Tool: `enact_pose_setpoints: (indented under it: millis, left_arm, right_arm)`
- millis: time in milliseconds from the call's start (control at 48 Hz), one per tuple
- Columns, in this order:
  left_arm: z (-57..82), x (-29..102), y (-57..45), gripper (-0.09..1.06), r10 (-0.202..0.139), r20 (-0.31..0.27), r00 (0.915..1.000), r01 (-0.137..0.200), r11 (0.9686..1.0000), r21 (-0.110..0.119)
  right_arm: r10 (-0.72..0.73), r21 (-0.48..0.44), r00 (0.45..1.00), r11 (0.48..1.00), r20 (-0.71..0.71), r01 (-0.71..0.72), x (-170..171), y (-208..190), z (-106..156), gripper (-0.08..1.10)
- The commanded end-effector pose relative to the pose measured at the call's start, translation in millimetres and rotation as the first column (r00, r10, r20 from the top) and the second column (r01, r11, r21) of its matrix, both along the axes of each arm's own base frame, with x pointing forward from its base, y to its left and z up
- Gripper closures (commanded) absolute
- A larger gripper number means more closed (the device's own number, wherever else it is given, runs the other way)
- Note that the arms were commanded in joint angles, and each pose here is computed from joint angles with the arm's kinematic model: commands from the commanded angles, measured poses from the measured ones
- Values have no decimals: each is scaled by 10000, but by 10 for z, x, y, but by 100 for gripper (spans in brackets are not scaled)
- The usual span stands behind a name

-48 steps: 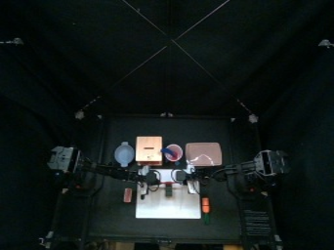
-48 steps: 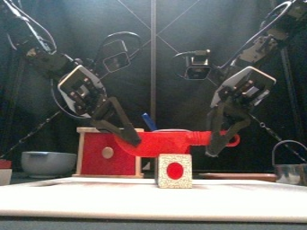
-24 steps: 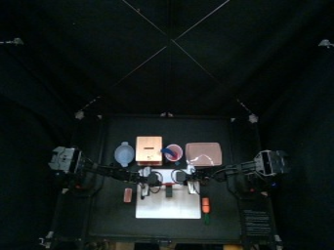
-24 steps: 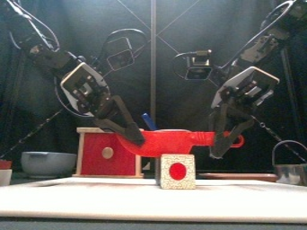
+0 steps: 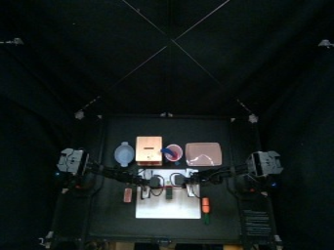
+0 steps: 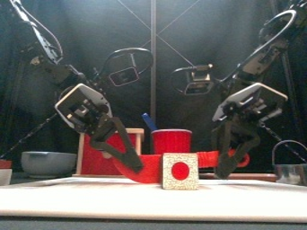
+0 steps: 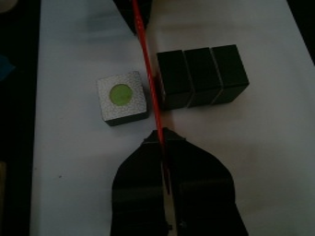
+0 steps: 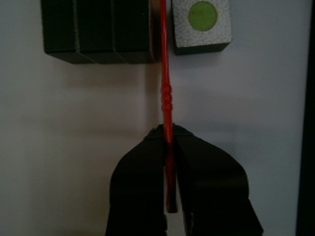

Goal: Cut the sushi into 4 pieces with the knife
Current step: Cut the sushi into 4 pieces

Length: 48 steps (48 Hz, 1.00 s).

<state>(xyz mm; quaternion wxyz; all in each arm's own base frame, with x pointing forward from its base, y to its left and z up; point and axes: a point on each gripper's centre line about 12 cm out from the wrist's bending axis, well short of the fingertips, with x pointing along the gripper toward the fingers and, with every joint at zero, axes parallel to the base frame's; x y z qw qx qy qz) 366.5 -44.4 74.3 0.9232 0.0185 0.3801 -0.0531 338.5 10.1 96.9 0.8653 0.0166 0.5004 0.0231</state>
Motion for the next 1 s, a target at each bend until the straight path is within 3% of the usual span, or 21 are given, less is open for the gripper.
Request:
enact_pose_setpoints:
  millis: [21, 208, 396, 562, 729, 917, 1000]
  left_arm:
    - [-108, -52, -22, 73, -121, -407, 9991, 125, 9999, 88]
    - [-12, -34, -4, 73, -168, -138, 9998, 170, 9998, 142]
    - [72, -5, 172, 73, 69, 107, 9999, -72, 9995, 297]
    - [106, 4, 256, 73, 111, 209, 9997, -119, 9990, 430]
    - [162, 9, 237, 73, 14, 364, 9993, -30, 9990, 457]
    - [394, 22, 191, 73, -119, 991, 9950, 76, 9990, 431]
    - [547, 15, 81, 73, -470, 1403, 9890, 409, 9981, 456]
  right_arm:
    - [-42, -9, 9997, 10000, -227, 42, -16, -25, -59, 88]
    - [-66, -69, 9999, 10000, 80, 67, 12, -58, 39, 88]
    - [-519, -133, 9978, 9985, 417, 525, 7, -238, 156, 88]
    - [-662, -153, 9959, 9976, 617, 673, 2, -295, 224, 88]
    - [-618, -127, 9953, 9979, 740, 629, 9, -273, 277, 88]
    - [-287, 0, 9937, 9996, 1082, 288, -11, -132, 462, 88]
    - [-97, 65, 9909, 9999, 1344, 89, -35, -55, 584, 88]
